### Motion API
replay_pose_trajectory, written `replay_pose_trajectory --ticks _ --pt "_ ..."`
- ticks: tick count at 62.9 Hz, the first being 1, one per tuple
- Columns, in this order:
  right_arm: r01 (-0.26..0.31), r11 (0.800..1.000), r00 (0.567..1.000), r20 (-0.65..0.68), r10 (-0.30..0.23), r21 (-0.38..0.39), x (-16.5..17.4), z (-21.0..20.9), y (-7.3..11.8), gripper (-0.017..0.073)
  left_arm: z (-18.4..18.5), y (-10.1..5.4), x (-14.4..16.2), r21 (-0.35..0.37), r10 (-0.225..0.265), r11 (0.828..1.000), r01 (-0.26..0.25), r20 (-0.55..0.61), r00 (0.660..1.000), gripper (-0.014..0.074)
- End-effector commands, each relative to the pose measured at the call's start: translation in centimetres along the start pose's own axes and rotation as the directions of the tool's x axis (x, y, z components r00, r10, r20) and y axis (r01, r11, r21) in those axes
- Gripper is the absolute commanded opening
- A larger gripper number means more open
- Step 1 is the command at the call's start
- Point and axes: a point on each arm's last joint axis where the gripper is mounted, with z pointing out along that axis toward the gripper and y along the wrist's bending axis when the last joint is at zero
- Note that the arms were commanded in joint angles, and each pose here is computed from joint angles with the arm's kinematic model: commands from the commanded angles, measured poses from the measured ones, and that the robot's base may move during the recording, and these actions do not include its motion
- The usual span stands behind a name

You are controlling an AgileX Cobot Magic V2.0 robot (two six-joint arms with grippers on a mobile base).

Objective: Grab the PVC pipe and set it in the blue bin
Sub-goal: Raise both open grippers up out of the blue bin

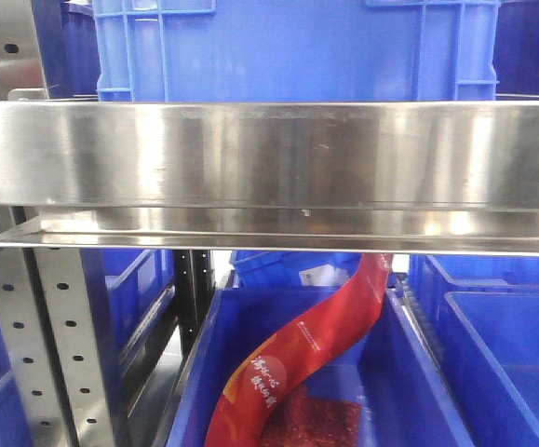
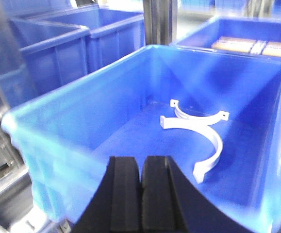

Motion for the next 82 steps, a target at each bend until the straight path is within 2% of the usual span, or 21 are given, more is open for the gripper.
replay_pose_trajectory --ticks 1,8,15,28,69,76,82 --pt "0.019 1.0 0.996 0.084 -0.019 -0.009 1.9 -1.2 -0.2 -0.0169 -1.5 0.4 1.9 -0.003 -0.018 1.0 0.018 0.07 0.997 -0.0111" --pt "0.02 1.0 0.994 0.109 -0.019 -0.015 5.3 -2.5 -0.6 -0.0169 -2.9 0.8 4.8 -0.012 -0.019 1.0 0.02 0.083 0.996 -0.0111" --pt "0.022 1.0 0.986 0.164 -0.018 -0.022 6.5 -3.8 -0.8 -0.0169 -4.0 1.1 6.2 -0.015 -0.018 1.0 0.02 0.126 0.992 -0.0111" --pt "0.023 0.999 0.974 0.228 -0.016 -0.029 6.0 -5.6 -0.7 -0.0169 -4.8 1.1 6.0 -0.013 -0.018 1.0 0.02 0.154 0.988 -0.0111" --pt "0.023 0.999 0.97 0.243 -0.015 -0.029 6.0 -5.8 -0.7 -0.0169 -4.8 1.1 6.0 -0.013 -0.018 1.0 0.02 0.154 0.988 -0.0111" --pt "0.013 1.0 0.969 0.246 -0.016 0.015 7.0 -6.5 -1.5 -0.0169 -4.8 1.1 6.0 -0.013 -0.018 1.0 0.02 0.154 0.988 -0.0111" --pt "-0.009 0.994 0.968 0.252 -0.018 0.107 8.7 -7.6 -2.9 -0.0169 -4.8 1.1 6.0 -0.013 -0.018 1.0 0.02 0.154 0.988 -0.0111"
